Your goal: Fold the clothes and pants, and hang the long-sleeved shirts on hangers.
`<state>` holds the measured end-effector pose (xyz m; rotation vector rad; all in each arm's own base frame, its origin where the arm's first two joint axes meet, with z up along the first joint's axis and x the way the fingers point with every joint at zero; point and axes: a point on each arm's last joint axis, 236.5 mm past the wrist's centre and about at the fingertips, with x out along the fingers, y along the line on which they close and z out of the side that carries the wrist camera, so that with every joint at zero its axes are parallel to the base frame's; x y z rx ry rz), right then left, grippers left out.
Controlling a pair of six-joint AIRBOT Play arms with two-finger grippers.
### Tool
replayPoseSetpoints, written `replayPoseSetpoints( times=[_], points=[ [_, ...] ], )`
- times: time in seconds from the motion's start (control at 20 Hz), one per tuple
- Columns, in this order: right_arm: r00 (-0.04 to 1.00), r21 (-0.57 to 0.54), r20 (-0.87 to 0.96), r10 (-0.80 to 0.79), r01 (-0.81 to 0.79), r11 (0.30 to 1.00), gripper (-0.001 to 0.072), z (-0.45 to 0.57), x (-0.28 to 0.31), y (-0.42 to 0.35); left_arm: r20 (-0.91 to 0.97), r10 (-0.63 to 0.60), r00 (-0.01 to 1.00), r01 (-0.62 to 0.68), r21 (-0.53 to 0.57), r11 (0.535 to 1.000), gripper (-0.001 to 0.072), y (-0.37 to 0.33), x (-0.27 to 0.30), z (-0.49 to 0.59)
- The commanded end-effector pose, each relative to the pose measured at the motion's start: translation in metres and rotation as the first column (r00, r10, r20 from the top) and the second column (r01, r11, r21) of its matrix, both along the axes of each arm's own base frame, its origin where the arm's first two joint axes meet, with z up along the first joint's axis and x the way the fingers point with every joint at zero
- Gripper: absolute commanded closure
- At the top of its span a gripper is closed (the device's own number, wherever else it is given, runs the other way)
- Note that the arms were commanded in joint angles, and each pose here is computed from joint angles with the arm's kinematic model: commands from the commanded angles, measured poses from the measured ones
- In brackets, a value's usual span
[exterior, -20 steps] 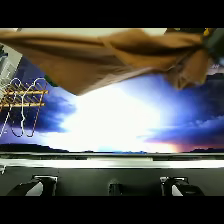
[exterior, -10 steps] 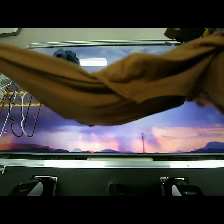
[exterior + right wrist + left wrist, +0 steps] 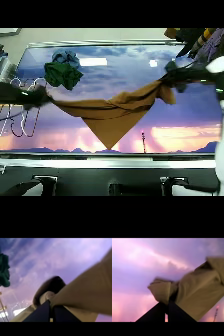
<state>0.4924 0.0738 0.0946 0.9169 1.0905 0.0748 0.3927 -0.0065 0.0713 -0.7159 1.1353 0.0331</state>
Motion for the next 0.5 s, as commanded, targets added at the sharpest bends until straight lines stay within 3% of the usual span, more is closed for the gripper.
replayPoseSetpoints(
  times=[0.0,0.15,0.25,0.35,0.4,0.45],
  points=[
    [0.994,0.154,-0.092,-0.052,0.066,0.986,0.0681,-0.108,0.052,0.017,-0.155,-0.042,0.987,0.038,-0.028,0.999,0.0692,-0.021,0.005,-0.102],
    [0.995,0.182,-0.093,-0.046,0.062,0.981,0.0672,-0.145,0.065,0.034,-0.172,-0.049,0.984,0.046,-0.026,0.999,0.0692,-0.025,0.017,-0.133],
    [0.996,0.172,-0.078,-0.035,0.048,0.984,0.0614,-0.146,0.066,0.037,-0.170,-0.042,0.985,0.038,-0.025,0.999,0.0692,-0.024,0.020,-0.136],
    [0.998,0.164,-0.062,0.005,0.006,0.986,0.0344,-0.133,0.059,0.030,-0.163,-0.053,0.985,0.050,-0.021,0.999,0.0693,-0.024,0.019,-0.135],
    [0.997,0.144,-0.027,0.069,-0.064,0.988,0.0288,-0.120,0.051,0.024,-0.163,-0.058,0.985,0.055,-0.020,0.998,0.0692,-0.024,0.019,-0.134],
    [0.989,0.113,0.012,0.149,-0.149,0.982,0.0278,-0.106,0.040,0.018,-0.167,-0.060,0.984,0.057,-0.022,0.998,0.0692,-0.025,0.018,-0.134]
  ],
)
